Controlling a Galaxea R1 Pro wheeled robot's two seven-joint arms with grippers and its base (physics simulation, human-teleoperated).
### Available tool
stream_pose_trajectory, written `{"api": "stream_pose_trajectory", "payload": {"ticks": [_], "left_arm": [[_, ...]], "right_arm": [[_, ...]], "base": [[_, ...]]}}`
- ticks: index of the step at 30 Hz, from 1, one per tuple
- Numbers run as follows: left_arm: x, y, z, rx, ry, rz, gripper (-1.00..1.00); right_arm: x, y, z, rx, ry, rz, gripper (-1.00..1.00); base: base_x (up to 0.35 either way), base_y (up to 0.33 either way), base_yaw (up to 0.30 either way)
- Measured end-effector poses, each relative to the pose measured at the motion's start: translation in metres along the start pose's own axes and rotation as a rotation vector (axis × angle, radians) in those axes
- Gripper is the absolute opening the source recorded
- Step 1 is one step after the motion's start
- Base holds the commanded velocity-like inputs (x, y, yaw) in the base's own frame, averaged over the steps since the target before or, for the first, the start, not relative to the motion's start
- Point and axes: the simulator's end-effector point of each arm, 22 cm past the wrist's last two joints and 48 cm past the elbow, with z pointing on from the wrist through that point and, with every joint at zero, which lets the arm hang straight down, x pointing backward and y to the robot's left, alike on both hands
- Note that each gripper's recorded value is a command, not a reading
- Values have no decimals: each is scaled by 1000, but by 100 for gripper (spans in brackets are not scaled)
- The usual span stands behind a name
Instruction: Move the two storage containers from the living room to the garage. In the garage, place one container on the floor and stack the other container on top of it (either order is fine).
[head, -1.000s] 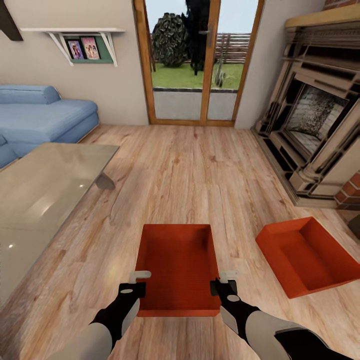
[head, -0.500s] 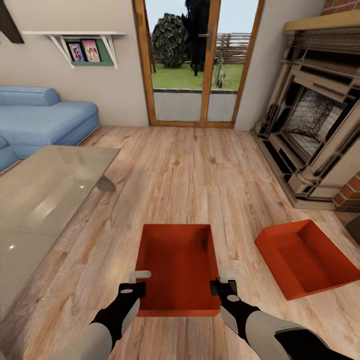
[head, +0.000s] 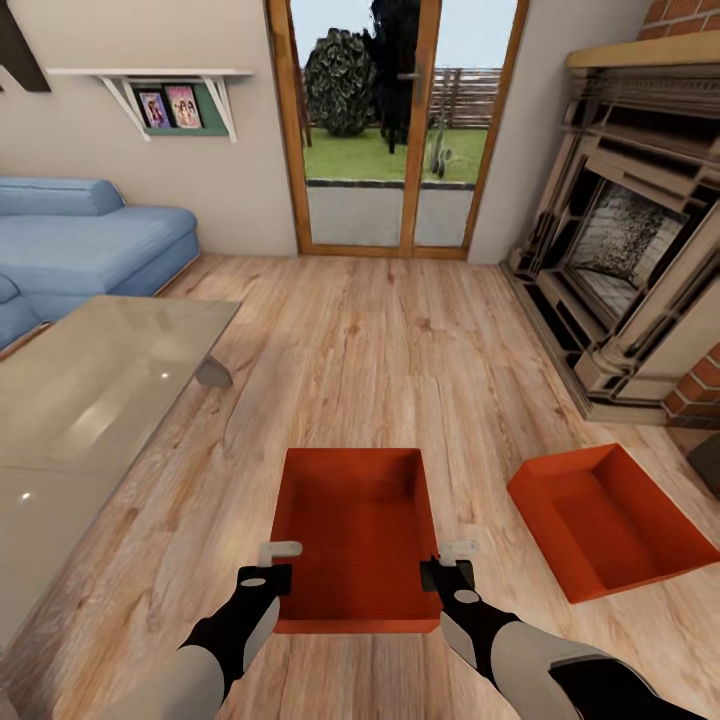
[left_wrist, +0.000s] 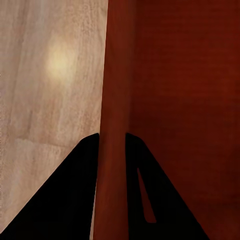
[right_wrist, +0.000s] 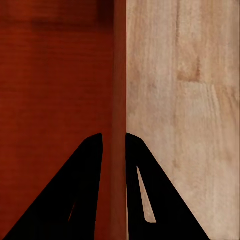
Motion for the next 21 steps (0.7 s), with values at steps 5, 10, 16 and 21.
{"api": "stream_pose_trajectory", "payload": {"ticks": [5,10,16,21], "left_arm": [[-5,1,-8,0,0,-1,-100],[-10,2,-15,0,0,0,-100],[-16,4,-25,0,-1,0,-100],[-20,5,-32,0,-1,-1,-100]], "right_arm": [[-6,0,-7,-1,0,-1,-100],[-13,-1,-14,1,-1,-2,-100],[-20,-2,-22,3,-2,-4,-100],[-26,-2,-29,3,-2,-3,-100]], "base": [[0,0,0],[0,0,0],[0,0,0],[0,0,0]]}}
